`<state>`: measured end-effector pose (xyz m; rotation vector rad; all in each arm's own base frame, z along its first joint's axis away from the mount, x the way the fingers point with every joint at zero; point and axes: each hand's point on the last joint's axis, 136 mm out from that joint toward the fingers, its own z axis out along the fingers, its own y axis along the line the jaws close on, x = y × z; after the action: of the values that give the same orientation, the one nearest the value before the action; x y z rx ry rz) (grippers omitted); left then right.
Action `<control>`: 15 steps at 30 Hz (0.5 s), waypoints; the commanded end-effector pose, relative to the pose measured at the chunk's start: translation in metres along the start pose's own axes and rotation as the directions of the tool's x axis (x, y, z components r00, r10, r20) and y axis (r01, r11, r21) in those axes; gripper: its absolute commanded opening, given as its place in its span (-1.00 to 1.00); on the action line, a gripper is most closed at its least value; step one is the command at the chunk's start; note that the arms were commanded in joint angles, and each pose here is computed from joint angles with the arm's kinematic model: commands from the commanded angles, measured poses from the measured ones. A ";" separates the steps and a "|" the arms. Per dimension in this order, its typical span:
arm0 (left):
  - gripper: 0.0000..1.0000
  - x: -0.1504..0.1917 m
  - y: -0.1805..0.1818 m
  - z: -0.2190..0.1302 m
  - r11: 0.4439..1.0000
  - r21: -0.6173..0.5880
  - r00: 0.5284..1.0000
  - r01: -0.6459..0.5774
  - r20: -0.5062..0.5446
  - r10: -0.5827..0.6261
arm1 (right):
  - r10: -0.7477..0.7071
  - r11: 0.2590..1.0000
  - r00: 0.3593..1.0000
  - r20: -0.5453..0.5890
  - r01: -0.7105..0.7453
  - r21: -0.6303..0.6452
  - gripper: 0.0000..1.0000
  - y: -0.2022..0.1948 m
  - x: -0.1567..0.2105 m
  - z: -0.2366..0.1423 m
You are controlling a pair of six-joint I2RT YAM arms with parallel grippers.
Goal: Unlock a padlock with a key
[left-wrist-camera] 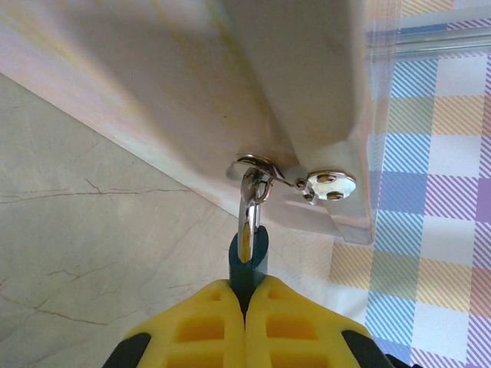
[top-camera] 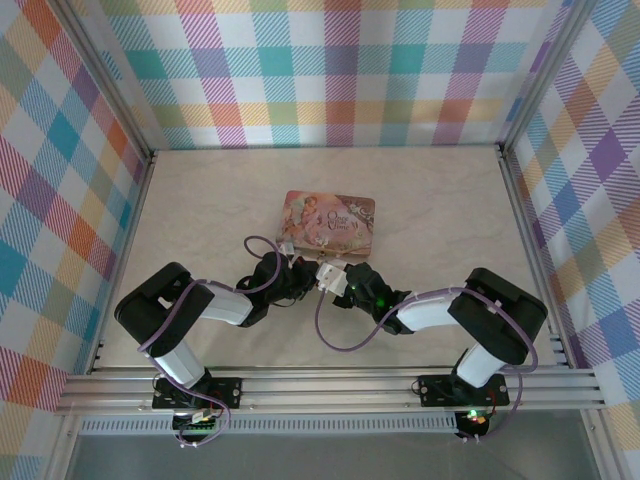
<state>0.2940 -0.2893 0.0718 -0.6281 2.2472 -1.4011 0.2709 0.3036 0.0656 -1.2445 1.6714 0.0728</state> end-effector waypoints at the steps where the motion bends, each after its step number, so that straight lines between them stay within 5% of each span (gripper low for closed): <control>1: -0.95 0.000 -0.013 -0.001 1.000 0.030 1.000 -0.005 0.003 0.005 | 0.046 0.999 0.998 0.030 -0.047 0.023 -0.96 -0.005 -0.010 0.003; 15: -0.95 0.001 -0.013 -0.001 1.000 0.028 1.000 -0.003 0.000 0.003 | 0.244 0.970 0.967 0.070 -0.245 0.002 -1.00 -0.004 -0.013 -0.003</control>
<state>0.2945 -0.2889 0.0723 -0.6304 2.2438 -1.3991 0.2712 0.3041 0.0671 -1.1101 1.7554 0.1687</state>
